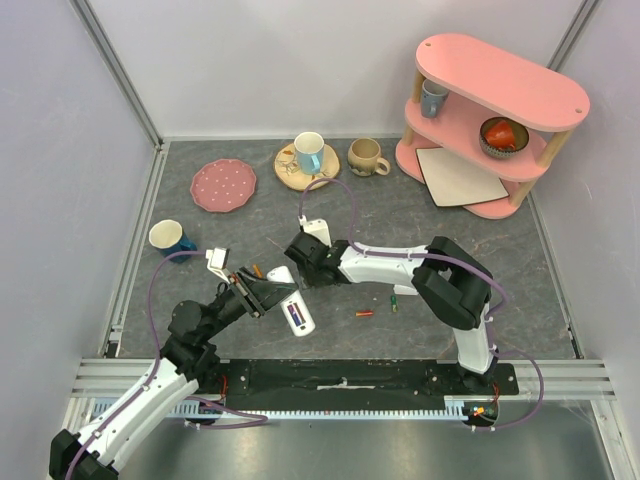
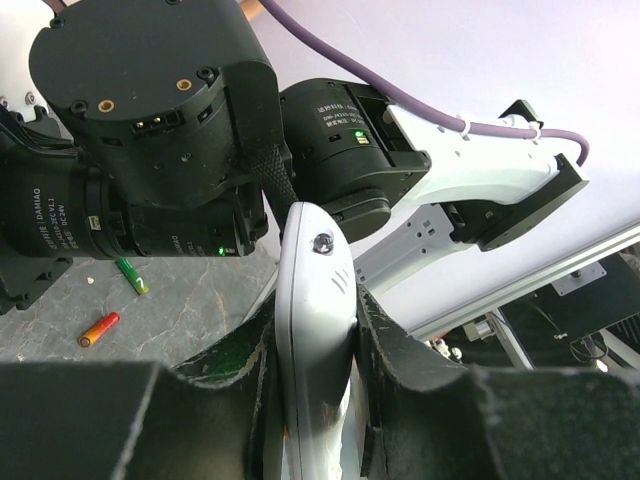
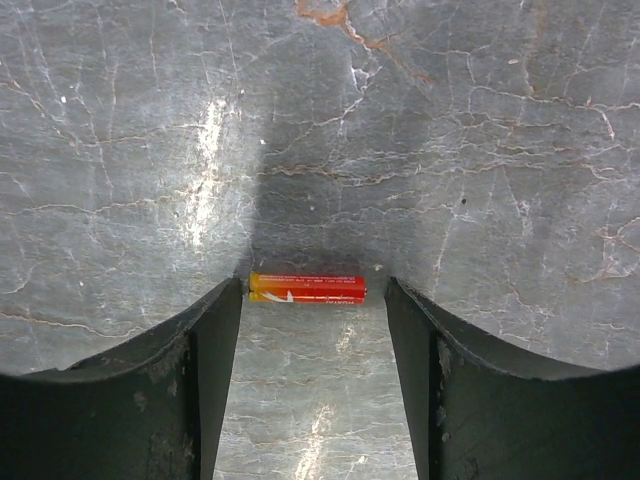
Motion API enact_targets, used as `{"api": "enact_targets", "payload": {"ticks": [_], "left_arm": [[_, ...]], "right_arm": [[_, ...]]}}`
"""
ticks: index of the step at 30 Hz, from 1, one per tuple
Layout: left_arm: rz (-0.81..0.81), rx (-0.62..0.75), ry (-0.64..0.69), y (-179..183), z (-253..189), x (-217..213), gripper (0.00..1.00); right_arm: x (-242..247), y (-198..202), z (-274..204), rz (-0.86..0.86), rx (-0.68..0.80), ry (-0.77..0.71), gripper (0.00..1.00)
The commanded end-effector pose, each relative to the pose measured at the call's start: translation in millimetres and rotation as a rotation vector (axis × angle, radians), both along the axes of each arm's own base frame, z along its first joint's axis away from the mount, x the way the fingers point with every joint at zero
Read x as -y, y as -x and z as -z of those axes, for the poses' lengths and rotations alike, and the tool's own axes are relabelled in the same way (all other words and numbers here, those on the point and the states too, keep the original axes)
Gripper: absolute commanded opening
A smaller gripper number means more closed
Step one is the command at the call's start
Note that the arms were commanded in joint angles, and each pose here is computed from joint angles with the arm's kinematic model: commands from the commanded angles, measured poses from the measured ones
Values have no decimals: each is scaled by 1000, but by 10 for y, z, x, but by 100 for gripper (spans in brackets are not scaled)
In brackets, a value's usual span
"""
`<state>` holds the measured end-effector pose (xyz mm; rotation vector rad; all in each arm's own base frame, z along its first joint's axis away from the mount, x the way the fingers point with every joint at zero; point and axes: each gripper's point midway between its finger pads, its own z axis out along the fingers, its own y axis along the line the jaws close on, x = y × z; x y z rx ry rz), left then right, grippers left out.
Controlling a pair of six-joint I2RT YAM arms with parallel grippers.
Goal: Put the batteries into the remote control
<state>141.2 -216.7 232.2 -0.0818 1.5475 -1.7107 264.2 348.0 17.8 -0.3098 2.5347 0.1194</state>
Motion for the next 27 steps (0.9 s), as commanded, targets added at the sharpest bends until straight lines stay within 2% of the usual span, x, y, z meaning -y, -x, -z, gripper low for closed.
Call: {"api": "enact_targets", "payload": {"ticks": [1,13,18,24,27], "left_arm": [[-20,14,-22,-35,139,-12,2],[-19,9,-28,-41,161,-6,2],[-15,8,-29,-42,154,3,2],[-9,19,-31,-30,118,8,2],[-7,24,-34,-21,108,6,2]], "right_arm": [[8,-60,90,13,-5,-7,66],[64,56,168,0,-40,-18,59],[109,88,159,-1,-41,-20,52],[275,47,-169,-27,37,-14,42],[446,-86,-597,-68,130,-10,35]]}}
